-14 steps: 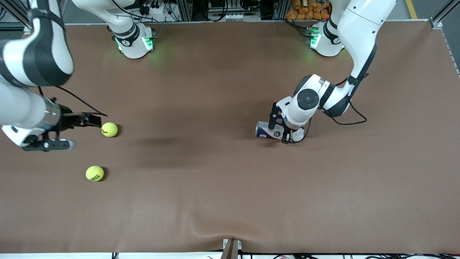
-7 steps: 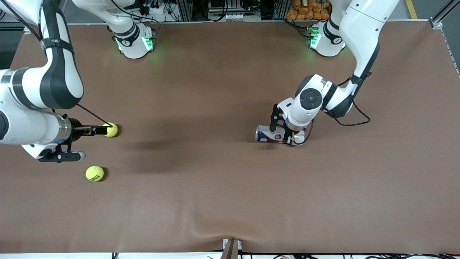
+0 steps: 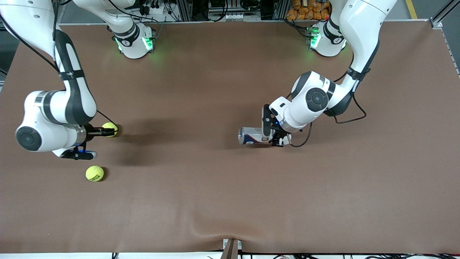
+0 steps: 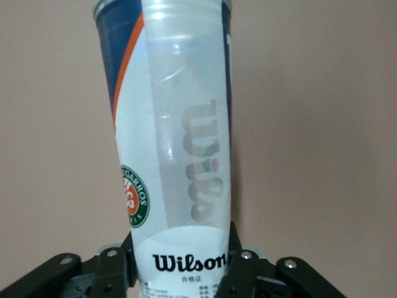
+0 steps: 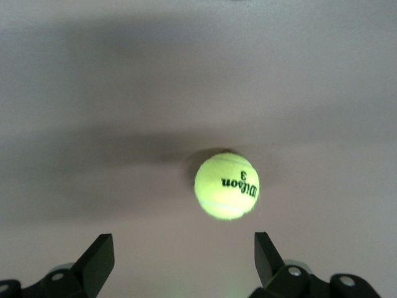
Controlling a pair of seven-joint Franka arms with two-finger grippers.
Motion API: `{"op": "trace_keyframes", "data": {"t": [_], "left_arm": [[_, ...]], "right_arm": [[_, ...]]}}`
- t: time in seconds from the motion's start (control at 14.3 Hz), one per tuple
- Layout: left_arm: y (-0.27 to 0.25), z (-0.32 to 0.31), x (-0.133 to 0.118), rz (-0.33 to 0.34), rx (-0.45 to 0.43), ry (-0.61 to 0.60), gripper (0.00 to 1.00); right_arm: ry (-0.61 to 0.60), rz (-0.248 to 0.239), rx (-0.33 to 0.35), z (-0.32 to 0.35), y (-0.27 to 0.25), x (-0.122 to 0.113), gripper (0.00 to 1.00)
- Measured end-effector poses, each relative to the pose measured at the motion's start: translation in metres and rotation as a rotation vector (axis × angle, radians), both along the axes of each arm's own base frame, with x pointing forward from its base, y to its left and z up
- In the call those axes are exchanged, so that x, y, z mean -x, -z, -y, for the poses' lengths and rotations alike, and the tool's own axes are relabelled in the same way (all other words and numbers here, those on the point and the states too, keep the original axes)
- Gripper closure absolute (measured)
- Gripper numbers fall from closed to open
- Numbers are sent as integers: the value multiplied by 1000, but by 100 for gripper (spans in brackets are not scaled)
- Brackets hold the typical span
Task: Insert tennis ball vertically with right arm
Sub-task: 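Move the can to mid-table while the right gripper grasps the ball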
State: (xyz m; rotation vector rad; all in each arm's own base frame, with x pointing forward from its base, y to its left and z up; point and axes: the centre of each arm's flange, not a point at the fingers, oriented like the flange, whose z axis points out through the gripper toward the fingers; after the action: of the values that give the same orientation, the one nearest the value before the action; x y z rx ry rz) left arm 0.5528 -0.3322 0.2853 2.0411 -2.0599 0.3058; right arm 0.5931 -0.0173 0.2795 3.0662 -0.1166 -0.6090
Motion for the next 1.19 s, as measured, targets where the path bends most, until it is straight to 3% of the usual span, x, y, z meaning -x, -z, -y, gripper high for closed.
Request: {"op": "trace_keyframes", "data": {"t": [0.42, 0.63, 1.05, 1.19], "left_arm": [[-20, 10, -23, -75, 317, -111, 44], [-13, 14, -37, -66, 447, -97, 44], [79, 27, -35, -23, 852, -125, 41], [100, 46, -27, -34, 934, -141, 41]], "right_arm": [[2, 93, 31, 20, 44, 18, 0], [8, 99, 34, 26, 52, 23, 0], [30, 138, 36, 38, 82, 46, 0], [28, 132, 35, 37, 90, 52, 0]]}}
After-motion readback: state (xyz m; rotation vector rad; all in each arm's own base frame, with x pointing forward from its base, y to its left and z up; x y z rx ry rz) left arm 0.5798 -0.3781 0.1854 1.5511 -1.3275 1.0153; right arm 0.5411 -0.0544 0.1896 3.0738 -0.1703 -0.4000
